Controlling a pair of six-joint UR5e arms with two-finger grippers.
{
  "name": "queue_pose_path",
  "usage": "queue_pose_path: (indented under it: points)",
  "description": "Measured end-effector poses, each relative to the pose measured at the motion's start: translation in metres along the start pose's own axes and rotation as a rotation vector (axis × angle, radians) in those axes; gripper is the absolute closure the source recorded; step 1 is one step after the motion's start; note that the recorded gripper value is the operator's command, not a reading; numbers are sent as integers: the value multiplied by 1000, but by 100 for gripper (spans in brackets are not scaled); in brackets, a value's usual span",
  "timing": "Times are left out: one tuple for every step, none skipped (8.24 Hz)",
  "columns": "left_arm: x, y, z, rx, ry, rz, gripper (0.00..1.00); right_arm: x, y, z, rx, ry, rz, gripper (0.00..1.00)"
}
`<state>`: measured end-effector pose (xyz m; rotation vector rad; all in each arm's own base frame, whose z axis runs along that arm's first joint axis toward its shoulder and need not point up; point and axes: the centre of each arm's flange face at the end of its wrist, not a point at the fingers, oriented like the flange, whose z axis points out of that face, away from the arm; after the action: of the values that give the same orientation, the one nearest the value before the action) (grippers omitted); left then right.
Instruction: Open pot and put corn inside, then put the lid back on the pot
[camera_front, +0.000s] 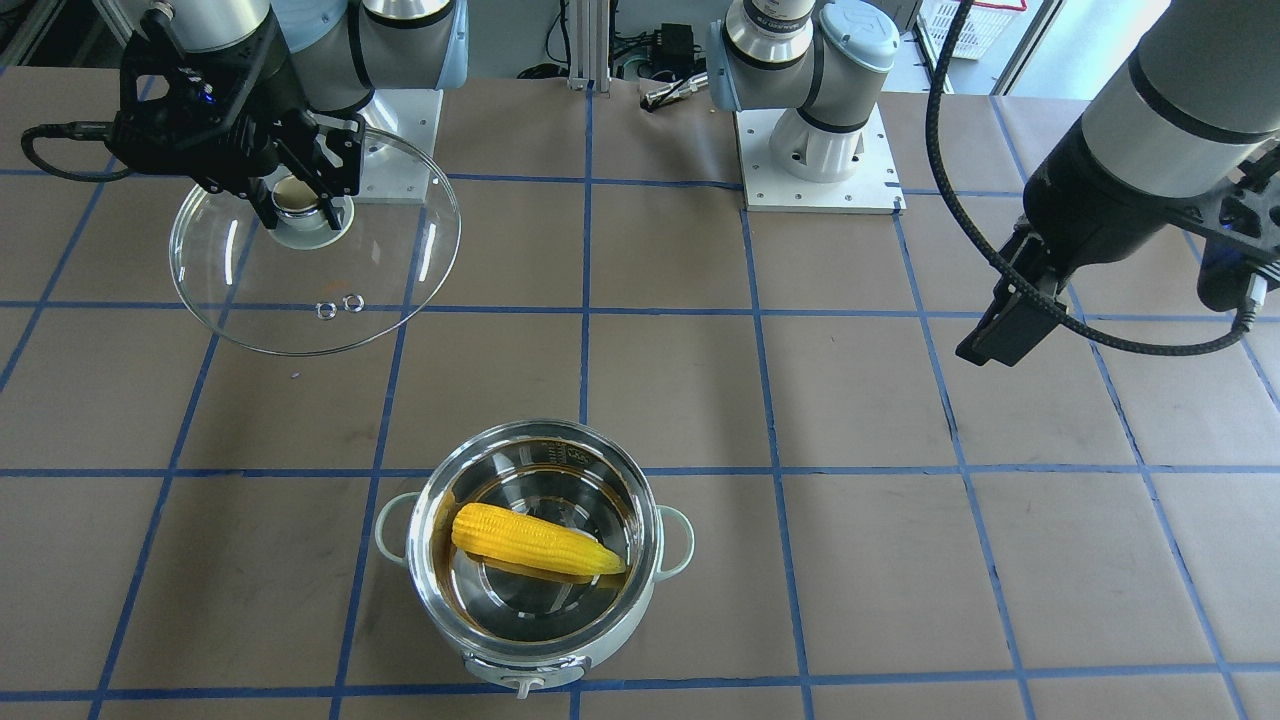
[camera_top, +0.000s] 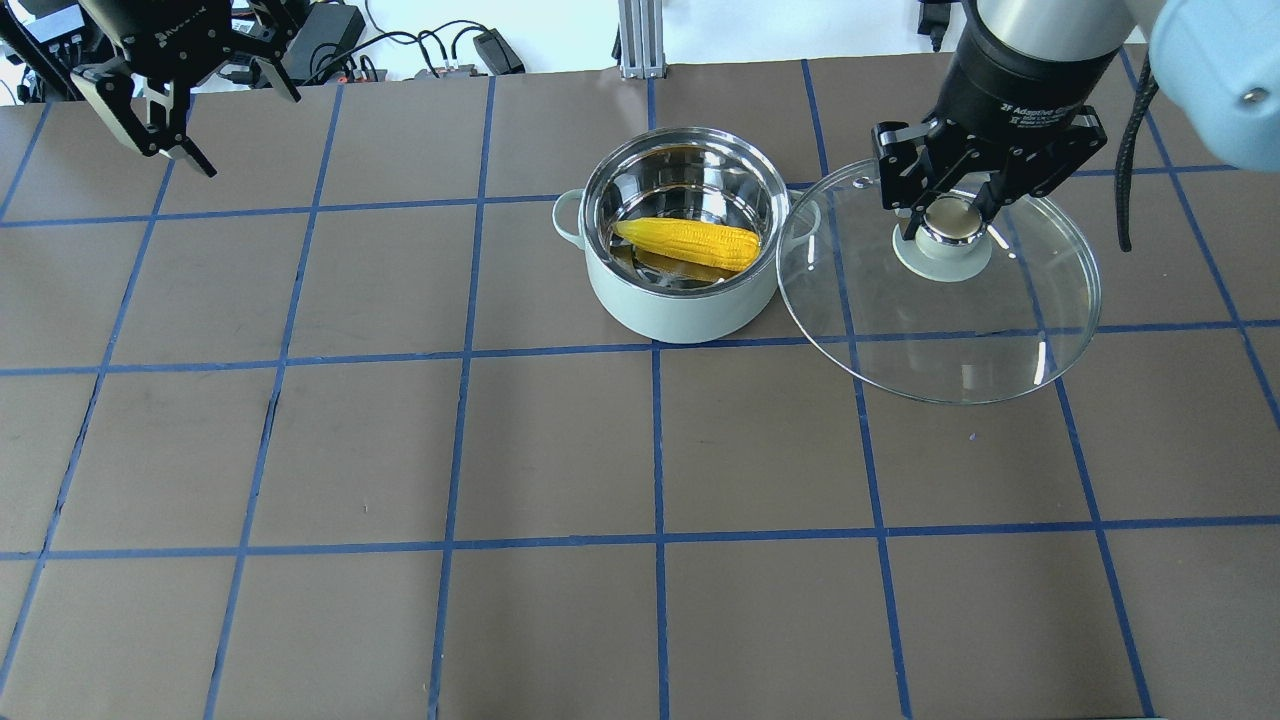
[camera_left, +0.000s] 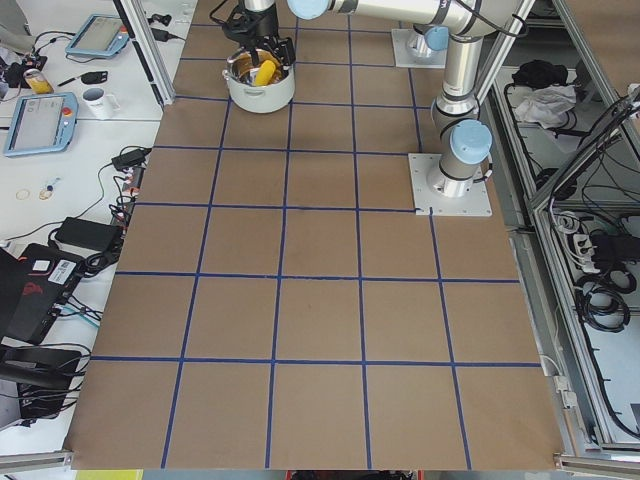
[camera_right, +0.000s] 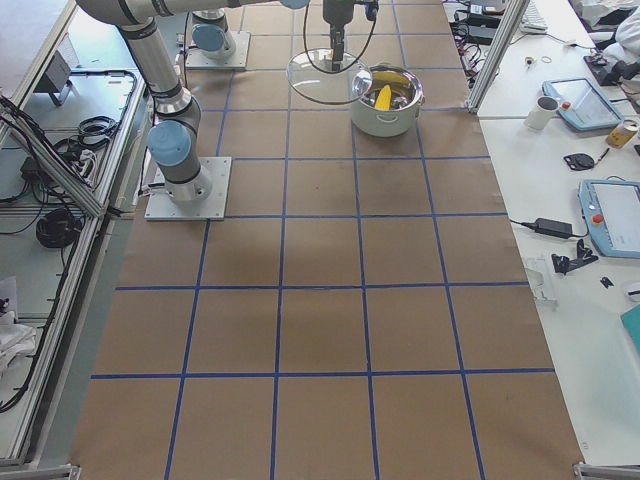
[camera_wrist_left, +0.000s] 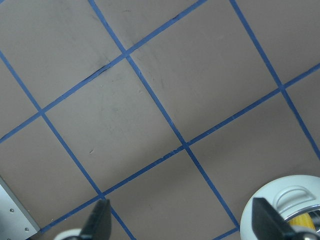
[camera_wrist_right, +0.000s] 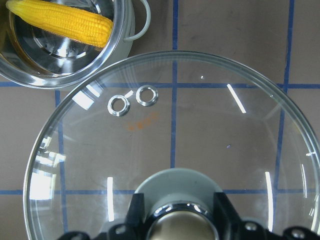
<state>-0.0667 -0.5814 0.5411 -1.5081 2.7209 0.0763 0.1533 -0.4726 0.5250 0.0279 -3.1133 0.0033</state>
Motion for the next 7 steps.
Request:
queue_pose_path:
  points:
    - [0,-1,2,-2,-1,30,0,0,0,0,3,-3,2,65]
    - [0,-1,3,-3,-1,71,0,-1,-1,-1,8,-7,5,65]
    - [0,-1,3,-3,0,120,0,-2,-1,-1,14,-10,7,65]
    - [0,-1,3,-2,-1,174,0,-2,-3,-2,20,-8,8,65]
    - [0,-1,3,-1,-1,240,0,-2,-8,-2,22,-5,14,65]
    - [1,0,2,3,2,305,0,-4,-22,-2,30,-5,37,65]
    - [1,0,2,6,5,361,0,-9,-46,-2,44,-5,53,63]
